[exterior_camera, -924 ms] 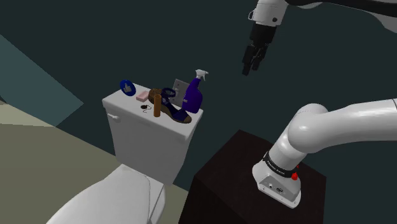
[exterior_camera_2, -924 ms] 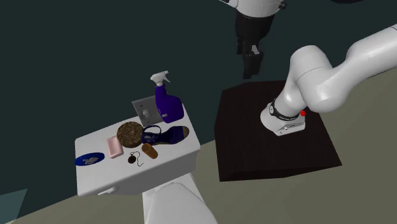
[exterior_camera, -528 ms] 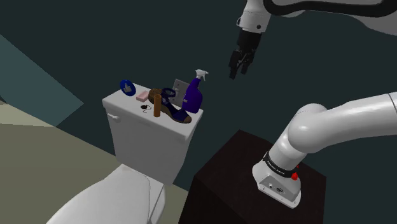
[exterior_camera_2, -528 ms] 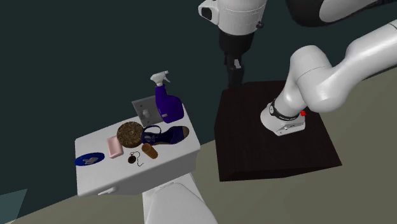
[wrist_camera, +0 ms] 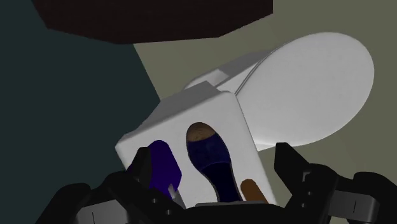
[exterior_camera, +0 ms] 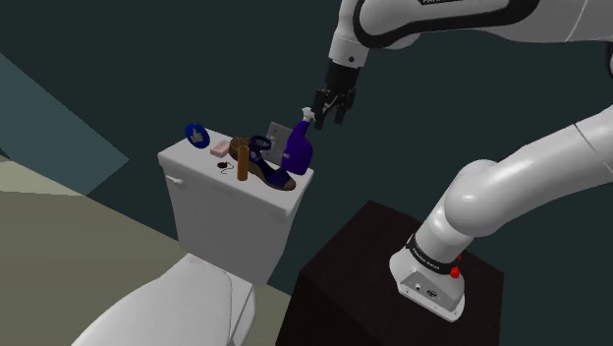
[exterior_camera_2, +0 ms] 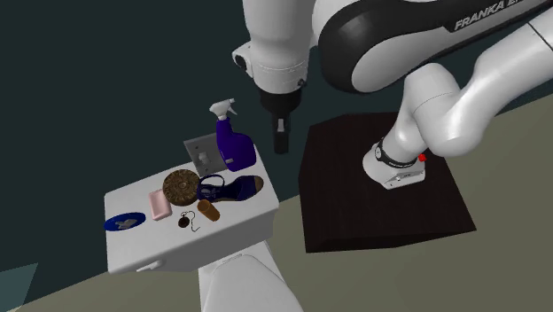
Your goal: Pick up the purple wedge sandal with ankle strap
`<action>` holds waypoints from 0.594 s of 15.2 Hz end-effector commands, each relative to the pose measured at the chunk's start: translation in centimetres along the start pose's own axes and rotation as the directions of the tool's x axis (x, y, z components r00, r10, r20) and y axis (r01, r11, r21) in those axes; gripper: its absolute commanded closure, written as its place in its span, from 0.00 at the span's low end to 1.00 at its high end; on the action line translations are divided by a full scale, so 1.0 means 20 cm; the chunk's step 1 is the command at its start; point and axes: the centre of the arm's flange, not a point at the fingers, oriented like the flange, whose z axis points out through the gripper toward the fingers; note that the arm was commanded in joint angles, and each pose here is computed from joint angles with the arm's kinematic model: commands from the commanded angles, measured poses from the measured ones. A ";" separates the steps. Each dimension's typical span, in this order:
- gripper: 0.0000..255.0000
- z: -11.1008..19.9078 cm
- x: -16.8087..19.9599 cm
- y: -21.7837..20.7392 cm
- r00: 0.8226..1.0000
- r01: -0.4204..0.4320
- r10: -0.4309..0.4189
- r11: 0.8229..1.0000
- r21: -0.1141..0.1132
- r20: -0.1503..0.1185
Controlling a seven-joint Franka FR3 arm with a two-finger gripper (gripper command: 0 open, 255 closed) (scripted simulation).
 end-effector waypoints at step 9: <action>0.00 0.33 0.50 -0.18 0.998 -0.051 0.054 0.997 0.056 -0.045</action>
